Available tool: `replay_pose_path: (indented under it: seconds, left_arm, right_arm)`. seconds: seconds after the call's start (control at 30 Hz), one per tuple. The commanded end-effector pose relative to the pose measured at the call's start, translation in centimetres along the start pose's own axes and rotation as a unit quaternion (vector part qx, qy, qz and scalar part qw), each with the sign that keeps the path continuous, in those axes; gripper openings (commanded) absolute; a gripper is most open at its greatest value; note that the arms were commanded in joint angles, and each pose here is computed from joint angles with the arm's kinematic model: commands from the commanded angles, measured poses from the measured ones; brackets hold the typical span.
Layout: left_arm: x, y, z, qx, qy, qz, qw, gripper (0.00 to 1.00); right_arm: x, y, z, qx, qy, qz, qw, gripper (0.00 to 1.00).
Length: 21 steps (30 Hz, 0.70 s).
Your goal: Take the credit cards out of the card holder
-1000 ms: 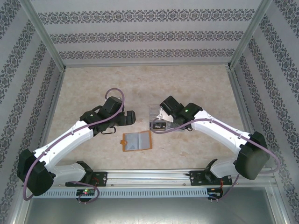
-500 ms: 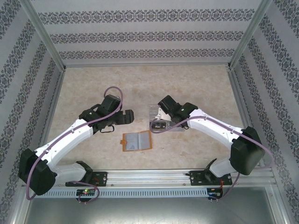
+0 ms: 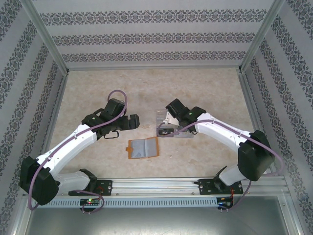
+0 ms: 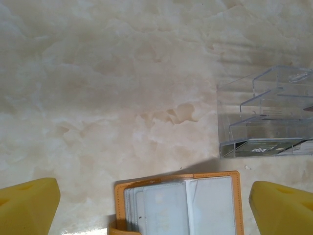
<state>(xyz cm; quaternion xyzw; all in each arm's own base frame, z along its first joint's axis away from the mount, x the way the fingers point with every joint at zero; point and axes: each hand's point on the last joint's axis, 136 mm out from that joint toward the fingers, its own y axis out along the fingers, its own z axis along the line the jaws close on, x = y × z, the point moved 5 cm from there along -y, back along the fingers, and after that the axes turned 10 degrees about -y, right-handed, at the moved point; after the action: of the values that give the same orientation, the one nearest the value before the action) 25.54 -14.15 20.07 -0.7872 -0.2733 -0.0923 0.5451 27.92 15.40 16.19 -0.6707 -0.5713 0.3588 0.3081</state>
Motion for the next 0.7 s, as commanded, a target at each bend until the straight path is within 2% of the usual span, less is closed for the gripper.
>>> replay_pose_path:
  seconds: [0.0,0.3,0.4,0.6,0.67]
  left_arm:
    - [0.2,0.0,0.4,-0.001,0.005,0.0,1.0,1.0]
    - [0.3,0.3,0.5,-0.002,0.002,0.005,1.0,1.0]
    - [0.2,0.4,0.5,-0.003,0.002,0.008,1.0,1.0]
    - [0.2,0.4,0.5,-0.005,0.0,0.013,1.0,1.0]
    - [0.0,0.2,0.6,-0.005,-0.001,0.013,1.0,1.0]
  right_arm:
    - [-0.7,0.9,-0.5,-0.013,0.026,0.023,0.999,0.31]
    - [-1.6,1.4,-3.2,-0.048,0.099,0.047,0.993,0.32]
    - [-1.7,1.2,-4.0,-0.052,0.137,0.039,0.988,0.32]
    - [-1.4,0.7,-4.5,-0.053,0.154,0.03,0.986,0.32]
    - [-1.4,-0.1,-4.4,-0.039,0.164,0.012,0.986,0.36]
